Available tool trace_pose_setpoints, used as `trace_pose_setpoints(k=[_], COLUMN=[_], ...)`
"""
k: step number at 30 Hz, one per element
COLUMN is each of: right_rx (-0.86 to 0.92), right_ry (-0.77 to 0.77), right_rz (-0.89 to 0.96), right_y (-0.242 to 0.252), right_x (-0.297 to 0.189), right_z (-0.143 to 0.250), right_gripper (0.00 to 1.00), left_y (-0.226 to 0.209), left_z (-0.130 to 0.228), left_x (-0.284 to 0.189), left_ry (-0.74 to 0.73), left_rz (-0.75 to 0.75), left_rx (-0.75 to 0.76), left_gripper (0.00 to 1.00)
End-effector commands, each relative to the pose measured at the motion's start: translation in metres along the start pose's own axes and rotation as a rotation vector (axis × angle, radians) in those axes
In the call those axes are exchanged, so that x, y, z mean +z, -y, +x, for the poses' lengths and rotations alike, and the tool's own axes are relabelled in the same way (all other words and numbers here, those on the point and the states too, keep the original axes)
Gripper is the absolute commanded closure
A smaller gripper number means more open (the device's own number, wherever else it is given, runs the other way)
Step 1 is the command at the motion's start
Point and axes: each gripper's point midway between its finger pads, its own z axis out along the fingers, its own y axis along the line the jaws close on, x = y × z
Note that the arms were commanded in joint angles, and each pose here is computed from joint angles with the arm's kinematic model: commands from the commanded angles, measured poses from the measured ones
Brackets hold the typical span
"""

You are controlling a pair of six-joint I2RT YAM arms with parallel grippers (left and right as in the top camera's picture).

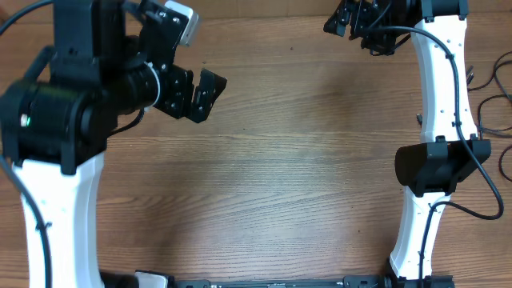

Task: Untangle cables

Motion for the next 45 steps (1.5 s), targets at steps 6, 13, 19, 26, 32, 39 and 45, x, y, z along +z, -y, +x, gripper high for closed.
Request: trace_pose_setpoints(k=[6,13,19,26,32,39,45], right_rx=[-0.001,-0.001,0.0,-0.001,0.0,-0.001,0.0], right_ry=[-0.003,-0.003,-0.003,-0.003,-0.003,-0.003,-0.003], right_rz=[-0.005,-0.005,-0.005,-0.005,-0.005,-0.005,-0.005], right_y=[-0.002,-0.002,-0.002,-0.002,-0.002,-0.002,-0.002], right_x=[0.0,0.0,0.0,0.0,0.0,0.0,0.0], right_z=[0.001,0.001,0.001,0.001,0.001,0.001,0.001], right_gripper=[0.0,0.0,0.0,0.0,0.0,0.0,0.0], left_y=[0.001,-0.005,-0.009,-0.002,0.005,0.004,0.003], left_z=[0.03,0.055,0.082,0.109,0.138,0.164,0.182], left_x=[0.022,0.048,0.061,0.055,0.045,0.036,0.035], left_ry=[0.111,0.236,0.387,0.646,0.784,0.854,0.878], left_rz=[0.007,-0.023,-0.053,-0.048,-0.083,-0.147,-0.172], left_rx=[0.068,0.2,0.272,0.389,0.467,0.493,0.502], left_gripper=[0.0,0.01,0.0,0.0,0.01,0.0,0.01])
